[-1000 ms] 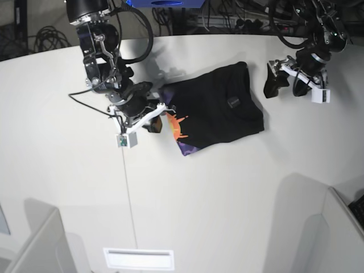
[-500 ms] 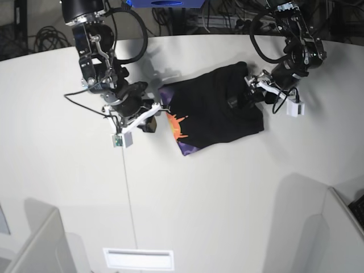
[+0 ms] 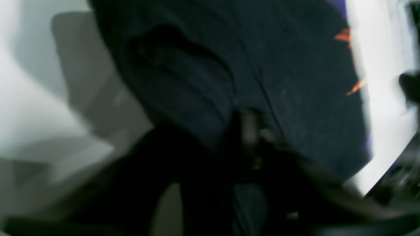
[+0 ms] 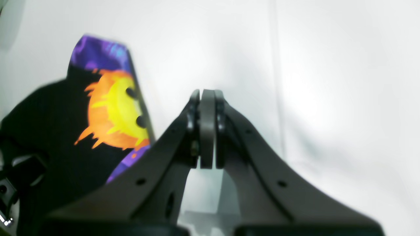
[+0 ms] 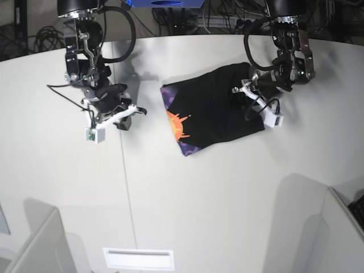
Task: Fold the T-shirt properly
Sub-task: 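Grasp the bundle's edge with the left gripper, then rotate and drag the folded bundle with the left gripper, then release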
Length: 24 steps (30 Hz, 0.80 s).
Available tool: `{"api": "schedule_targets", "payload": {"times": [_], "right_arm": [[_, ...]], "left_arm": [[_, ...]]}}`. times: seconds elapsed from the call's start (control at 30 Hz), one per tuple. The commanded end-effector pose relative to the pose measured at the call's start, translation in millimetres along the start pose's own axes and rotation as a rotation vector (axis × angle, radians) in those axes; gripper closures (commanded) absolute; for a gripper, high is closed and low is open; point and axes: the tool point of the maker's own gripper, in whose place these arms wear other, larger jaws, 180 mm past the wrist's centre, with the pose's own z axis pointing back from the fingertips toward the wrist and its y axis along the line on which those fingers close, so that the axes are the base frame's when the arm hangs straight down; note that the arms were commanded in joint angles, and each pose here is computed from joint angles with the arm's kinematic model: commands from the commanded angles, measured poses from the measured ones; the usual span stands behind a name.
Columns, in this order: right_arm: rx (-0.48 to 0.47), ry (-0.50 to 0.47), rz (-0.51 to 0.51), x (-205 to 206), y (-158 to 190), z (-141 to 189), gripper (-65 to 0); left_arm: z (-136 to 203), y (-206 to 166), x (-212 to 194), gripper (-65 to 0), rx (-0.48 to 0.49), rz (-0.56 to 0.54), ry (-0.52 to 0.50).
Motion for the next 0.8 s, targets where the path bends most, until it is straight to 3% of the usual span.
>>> {"api": "schedule_targets", "payload": {"times": [0.0,0.07,0.4,0.6,0.77], "right_arm": [[-0.005,-0.046,-0.003,12.9,-4.3,5.6,0.0],[-0.044,-0.055,-0.027,12.7,-20.8,11.9,0.0],[-0.223,-0.11,-0.117,16.0,-93.5,46.6,0.0],[-0.307,-0.099,-0.169,0.4,-123.9,63.7,0.0],[-0.385,-0.115,-0.278,-14.9,-146.3,79.3,0.0]], "left_arm": [[-2.0,-2.7,2.7,-7.1,0.011,-0.053,0.029],[-5.5,-4.3,1.1,0.0,0.026,-0.139,0.085],[-19.2,-30.9,32.1,0.0,0.025,-0.715,0.3],[-33.1,-64.5,51.0,0.0,-0.002,-1.01,0.365],[-41.9,-85.8,53.0,0.0,0.017,-1.305,0.41]]}}
